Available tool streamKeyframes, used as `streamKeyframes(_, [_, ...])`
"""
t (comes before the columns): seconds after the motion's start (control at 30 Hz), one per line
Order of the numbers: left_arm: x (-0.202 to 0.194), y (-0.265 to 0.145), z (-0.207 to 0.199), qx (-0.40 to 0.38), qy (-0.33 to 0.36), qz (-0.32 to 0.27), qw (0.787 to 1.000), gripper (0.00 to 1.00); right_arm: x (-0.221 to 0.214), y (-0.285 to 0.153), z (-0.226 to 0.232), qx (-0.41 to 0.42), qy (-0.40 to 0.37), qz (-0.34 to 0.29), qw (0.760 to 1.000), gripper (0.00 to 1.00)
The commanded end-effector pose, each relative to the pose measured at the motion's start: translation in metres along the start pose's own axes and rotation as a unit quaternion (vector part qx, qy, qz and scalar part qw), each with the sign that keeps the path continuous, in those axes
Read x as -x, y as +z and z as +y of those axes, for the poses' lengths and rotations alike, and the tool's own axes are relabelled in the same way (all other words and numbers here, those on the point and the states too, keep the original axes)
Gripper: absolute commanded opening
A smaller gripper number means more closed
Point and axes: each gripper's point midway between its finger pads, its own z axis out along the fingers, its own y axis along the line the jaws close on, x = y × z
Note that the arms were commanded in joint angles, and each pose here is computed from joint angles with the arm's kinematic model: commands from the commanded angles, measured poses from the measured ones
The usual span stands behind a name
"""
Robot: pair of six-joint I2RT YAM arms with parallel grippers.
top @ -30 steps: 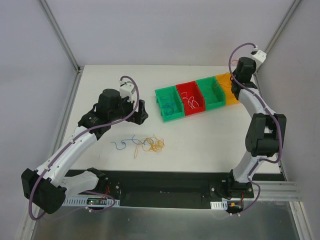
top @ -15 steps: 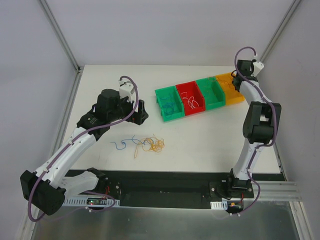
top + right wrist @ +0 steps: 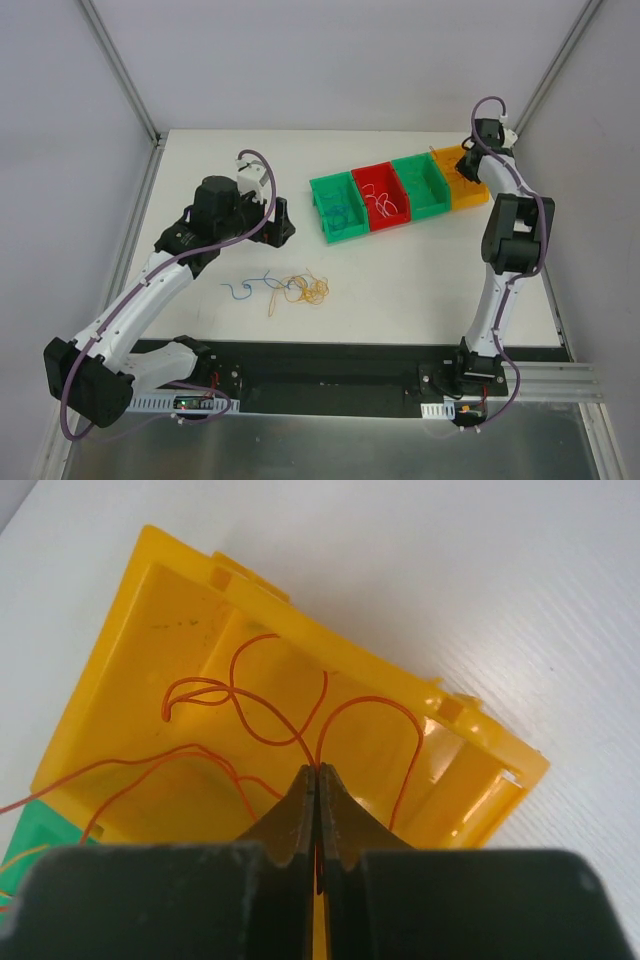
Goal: Untangle the cables
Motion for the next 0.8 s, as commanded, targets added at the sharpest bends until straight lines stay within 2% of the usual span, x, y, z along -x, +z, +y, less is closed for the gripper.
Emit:
streamKeyframes(0.0, [0.009,0.0,-0.003,-0.013,-0.001,-0.016,1.0,0.99,0.014,0.002,0.023,0.031,-0.001,-0.001,1.0,0.0])
streamKeyframes(0.1, [0.009,0.0,-0.003,-0.015,-0.002,-0.016,1.0,0.99,0.018,0.009,0.034,0.049,-0.015,0.004,0.999,0.03])
streamKeyframes(0.33, [0.009,0.002,0.001,-0.012,-0.007,-0.015,1.0,0.99,0.018,0.009,0.042,0.058,-0.045,0.012,0.997,0.24])
streamKeyframes(0.43, [0.008,0.005,0.002,-0.015,-0.011,-0.009,1.0,0.99,0.021,0.0,0.04,0.059,-0.058,0.016,0.996,0.38])
streamKeyframes(0.63, [0.004,0.011,0.002,-0.019,-0.016,0.002,1.0,0.99,0.026,-0.034,0.044,0.093,-0.08,0.015,0.992,0.75])
streamKeyframes(0.77, [0.003,0.012,0.003,-0.018,-0.016,0.004,1.0,0.99,0.027,-0.049,0.038,0.093,-0.106,0.005,0.99,0.87])
